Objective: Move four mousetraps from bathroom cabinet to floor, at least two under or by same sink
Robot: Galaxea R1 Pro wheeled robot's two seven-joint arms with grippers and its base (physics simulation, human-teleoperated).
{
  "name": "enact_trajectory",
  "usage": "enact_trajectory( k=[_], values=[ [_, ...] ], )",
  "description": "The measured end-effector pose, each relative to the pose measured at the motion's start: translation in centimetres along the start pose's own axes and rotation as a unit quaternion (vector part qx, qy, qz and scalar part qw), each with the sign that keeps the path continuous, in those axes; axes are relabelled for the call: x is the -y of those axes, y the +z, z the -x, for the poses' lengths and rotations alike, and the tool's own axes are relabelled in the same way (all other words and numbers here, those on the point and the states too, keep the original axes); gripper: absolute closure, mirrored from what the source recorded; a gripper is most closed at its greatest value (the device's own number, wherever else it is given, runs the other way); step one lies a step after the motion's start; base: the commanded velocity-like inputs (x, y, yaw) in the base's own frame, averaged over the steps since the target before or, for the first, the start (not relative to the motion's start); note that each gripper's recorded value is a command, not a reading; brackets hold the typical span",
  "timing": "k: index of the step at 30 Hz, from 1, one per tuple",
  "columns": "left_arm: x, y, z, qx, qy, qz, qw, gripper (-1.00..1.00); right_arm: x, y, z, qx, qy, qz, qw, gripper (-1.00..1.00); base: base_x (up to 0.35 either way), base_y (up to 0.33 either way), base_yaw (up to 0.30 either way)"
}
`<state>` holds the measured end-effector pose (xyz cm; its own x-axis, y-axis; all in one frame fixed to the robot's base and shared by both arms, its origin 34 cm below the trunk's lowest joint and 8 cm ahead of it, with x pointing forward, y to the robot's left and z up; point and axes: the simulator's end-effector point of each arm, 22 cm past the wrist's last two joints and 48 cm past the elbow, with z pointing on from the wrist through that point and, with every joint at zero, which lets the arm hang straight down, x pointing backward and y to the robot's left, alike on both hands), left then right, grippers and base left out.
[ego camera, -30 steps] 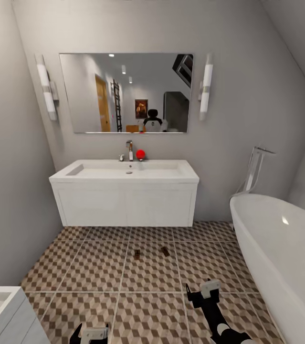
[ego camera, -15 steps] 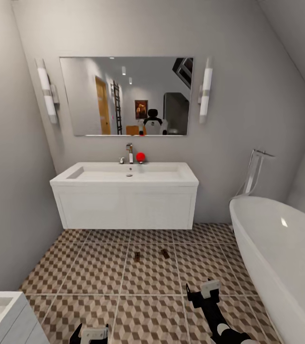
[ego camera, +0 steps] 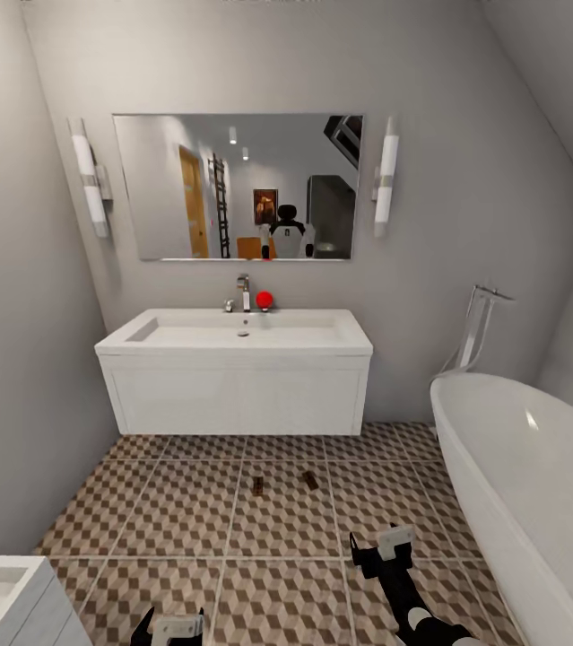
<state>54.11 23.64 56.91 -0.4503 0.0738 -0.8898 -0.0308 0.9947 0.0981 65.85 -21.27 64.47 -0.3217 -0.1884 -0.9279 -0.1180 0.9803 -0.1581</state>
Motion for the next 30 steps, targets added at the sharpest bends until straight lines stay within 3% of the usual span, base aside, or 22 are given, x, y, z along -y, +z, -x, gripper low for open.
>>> enact_trajectory(
  k=[30],
  values=[
    [-0.5,-2.1,4.6,0.0,0.0,0.0,1.0,-1.0,0.8,-1.5,4.8,0.0,0.0,0.0,1.0,-1.0,0.0,0.0,0.0]
  ],
)
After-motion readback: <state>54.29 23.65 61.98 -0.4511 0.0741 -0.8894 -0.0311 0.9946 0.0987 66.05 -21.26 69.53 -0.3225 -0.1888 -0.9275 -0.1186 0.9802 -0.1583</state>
